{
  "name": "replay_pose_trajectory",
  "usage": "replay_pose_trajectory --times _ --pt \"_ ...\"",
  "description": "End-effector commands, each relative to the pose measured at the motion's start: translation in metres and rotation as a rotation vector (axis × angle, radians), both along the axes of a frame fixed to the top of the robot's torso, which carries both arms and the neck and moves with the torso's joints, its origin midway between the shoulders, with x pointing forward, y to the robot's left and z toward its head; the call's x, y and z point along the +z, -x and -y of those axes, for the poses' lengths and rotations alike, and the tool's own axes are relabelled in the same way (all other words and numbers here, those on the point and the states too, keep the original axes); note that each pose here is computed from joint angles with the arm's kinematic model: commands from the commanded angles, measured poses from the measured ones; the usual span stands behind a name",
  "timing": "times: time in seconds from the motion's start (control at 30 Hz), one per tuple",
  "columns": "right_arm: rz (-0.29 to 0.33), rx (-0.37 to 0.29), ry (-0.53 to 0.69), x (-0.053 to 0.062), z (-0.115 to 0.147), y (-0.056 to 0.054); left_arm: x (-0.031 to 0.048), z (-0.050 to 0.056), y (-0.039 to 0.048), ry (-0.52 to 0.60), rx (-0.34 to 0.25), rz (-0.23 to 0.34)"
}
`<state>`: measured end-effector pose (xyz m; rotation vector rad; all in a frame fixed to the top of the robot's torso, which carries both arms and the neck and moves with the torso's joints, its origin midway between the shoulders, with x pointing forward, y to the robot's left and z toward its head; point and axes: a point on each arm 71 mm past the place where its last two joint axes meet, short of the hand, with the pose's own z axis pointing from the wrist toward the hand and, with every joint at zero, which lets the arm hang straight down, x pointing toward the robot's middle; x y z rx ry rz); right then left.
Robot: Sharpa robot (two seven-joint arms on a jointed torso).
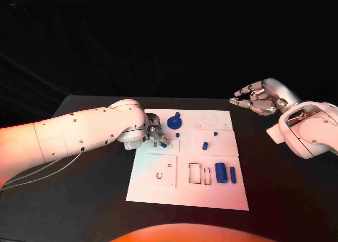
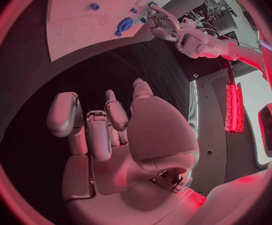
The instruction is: Assemble the parts on the task board
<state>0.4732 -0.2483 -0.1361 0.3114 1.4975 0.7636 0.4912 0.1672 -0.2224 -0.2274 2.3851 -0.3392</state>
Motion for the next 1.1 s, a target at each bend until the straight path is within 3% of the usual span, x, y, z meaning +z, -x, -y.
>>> replay_pose_trajectory --times 0.03,1.1 --pt "0.005 0.010 0.002 0.0000 -0.0008 0.0003 -0.0046 0.0044 0.0039 -0.010 -0.033 -0.030" --pt "0.007 0.008 0.001 0.0001 0.0005 0.0005 -0.0034 0.0014 0.0025 -0.011 -0.019 -0.010"
